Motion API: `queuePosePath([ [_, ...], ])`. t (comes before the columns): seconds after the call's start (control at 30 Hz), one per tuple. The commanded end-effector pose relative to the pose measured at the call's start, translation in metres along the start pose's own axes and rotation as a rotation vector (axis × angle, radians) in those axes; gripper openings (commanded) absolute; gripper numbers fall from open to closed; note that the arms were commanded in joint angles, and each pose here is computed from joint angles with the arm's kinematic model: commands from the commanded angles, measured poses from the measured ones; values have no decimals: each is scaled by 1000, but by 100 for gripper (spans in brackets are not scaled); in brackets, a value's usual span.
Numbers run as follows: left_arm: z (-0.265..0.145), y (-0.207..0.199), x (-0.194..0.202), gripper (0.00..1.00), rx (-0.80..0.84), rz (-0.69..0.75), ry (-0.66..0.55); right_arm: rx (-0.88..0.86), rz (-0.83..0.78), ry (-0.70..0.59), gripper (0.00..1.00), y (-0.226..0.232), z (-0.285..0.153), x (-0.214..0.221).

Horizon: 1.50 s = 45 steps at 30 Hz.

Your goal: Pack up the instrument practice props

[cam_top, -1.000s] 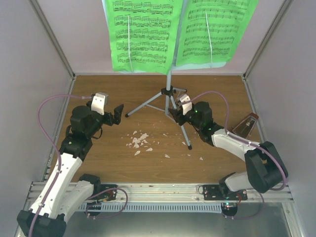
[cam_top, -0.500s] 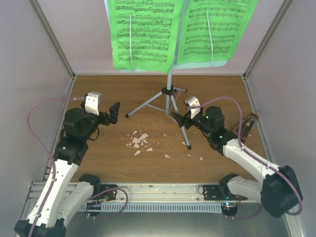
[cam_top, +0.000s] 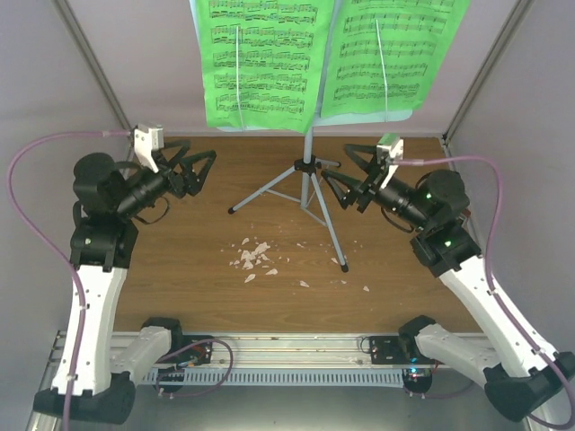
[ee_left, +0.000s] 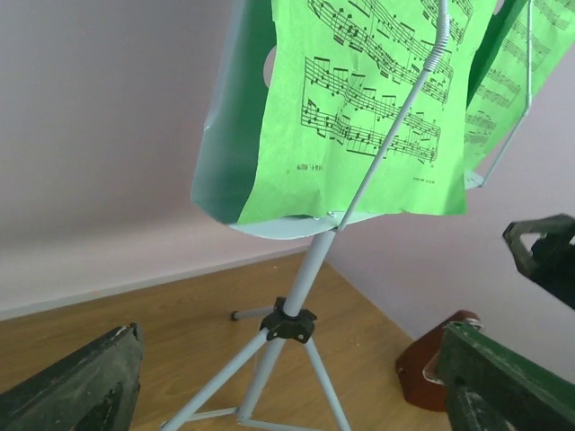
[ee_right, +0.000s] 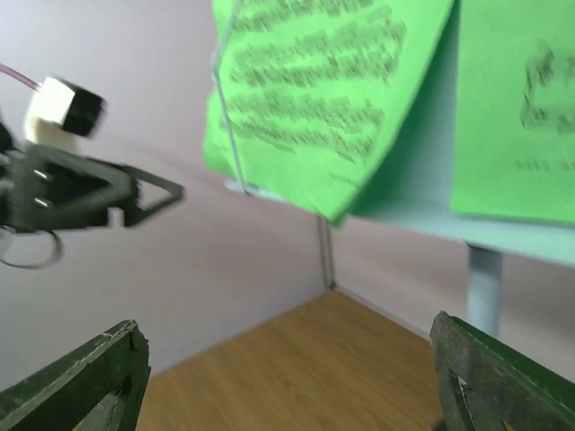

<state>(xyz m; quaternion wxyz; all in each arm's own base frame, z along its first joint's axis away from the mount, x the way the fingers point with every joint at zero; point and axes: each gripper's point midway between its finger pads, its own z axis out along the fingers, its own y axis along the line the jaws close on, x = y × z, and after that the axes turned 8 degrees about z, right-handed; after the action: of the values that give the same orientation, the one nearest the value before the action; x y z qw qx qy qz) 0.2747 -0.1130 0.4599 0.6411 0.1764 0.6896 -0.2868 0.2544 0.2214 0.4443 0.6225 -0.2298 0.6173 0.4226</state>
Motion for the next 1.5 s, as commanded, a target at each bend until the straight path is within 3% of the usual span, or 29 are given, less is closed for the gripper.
queuePosePath([
  [0.0,5,-15,-22,87,146,-43,-23,-115,145,44,86,20,7,-9],
  [0.13,9,-11,-40,80,172,-40,-38,-208,152,26,82,38,18,-31],
  [0.33,13,-12,-54,71,208,-46,-47,-242,151,41,78,44,32,-28],
  [0.5,17,-13,-56,58,251,-66,-39,-268,145,44,77,52,34,-25],
  [0.93,30,5,-54,58,192,-74,-10,-307,127,60,76,62,38,-15],
  [1.47,41,-1,-49,56,259,-90,34,-296,115,83,75,58,45,-3],
])
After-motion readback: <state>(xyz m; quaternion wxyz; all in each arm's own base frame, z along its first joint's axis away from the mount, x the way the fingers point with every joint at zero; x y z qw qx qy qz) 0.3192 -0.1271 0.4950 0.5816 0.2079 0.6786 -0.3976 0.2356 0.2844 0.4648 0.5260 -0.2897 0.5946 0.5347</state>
